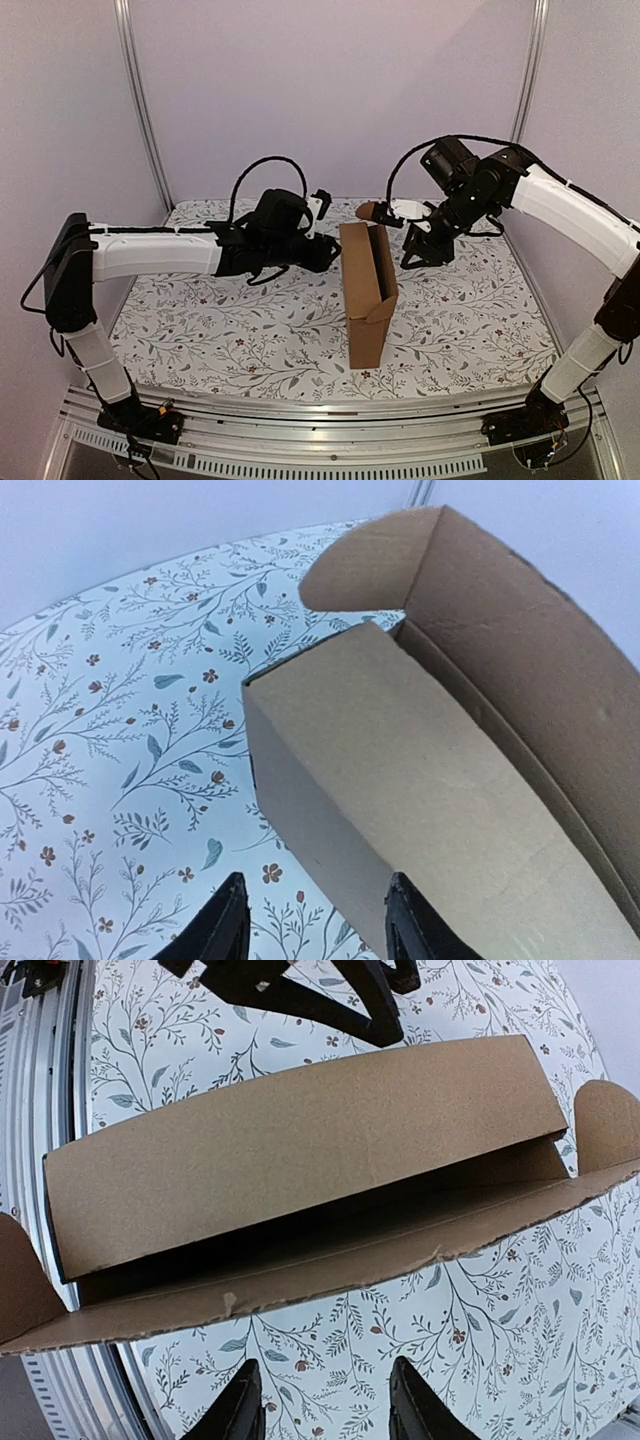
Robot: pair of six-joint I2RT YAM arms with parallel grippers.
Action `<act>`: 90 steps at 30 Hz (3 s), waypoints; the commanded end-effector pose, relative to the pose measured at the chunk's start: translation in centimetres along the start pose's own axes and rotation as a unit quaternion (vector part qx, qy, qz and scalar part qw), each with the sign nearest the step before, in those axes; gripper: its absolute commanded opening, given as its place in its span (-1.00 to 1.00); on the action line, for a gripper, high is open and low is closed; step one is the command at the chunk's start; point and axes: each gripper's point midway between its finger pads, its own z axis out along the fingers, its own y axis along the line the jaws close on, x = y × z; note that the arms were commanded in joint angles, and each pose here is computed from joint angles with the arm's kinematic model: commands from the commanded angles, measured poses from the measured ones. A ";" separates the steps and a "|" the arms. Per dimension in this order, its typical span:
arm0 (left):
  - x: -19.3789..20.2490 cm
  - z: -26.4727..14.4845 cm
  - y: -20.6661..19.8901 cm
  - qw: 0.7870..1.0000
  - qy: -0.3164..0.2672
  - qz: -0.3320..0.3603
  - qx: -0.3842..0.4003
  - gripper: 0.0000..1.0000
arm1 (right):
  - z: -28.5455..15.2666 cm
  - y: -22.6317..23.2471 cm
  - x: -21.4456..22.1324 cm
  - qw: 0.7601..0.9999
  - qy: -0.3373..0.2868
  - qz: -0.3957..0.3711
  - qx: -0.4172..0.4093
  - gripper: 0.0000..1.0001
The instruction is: Fold the paper box
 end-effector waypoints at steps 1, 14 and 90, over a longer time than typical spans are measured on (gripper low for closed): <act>0.4 1.9 -0.5 0.999 0.026 -0.019 0.012 -0.08 | 2.4 -0.9 -1.7 1.000 -0.015 -0.013 -0.019 -0.16; 1.4 2.5 -4.5 0.995 0.038 -0.025 0.091 -0.12 | 4.2 -1.4 -3.3 0.999 -0.026 0.012 -0.045 -0.18; 22.0 -8.2 -9.1 0.972 0.211 0.031 0.101 -0.09 | 2.6 -6.4 8.7 0.985 -0.002 0.171 -0.034 -0.05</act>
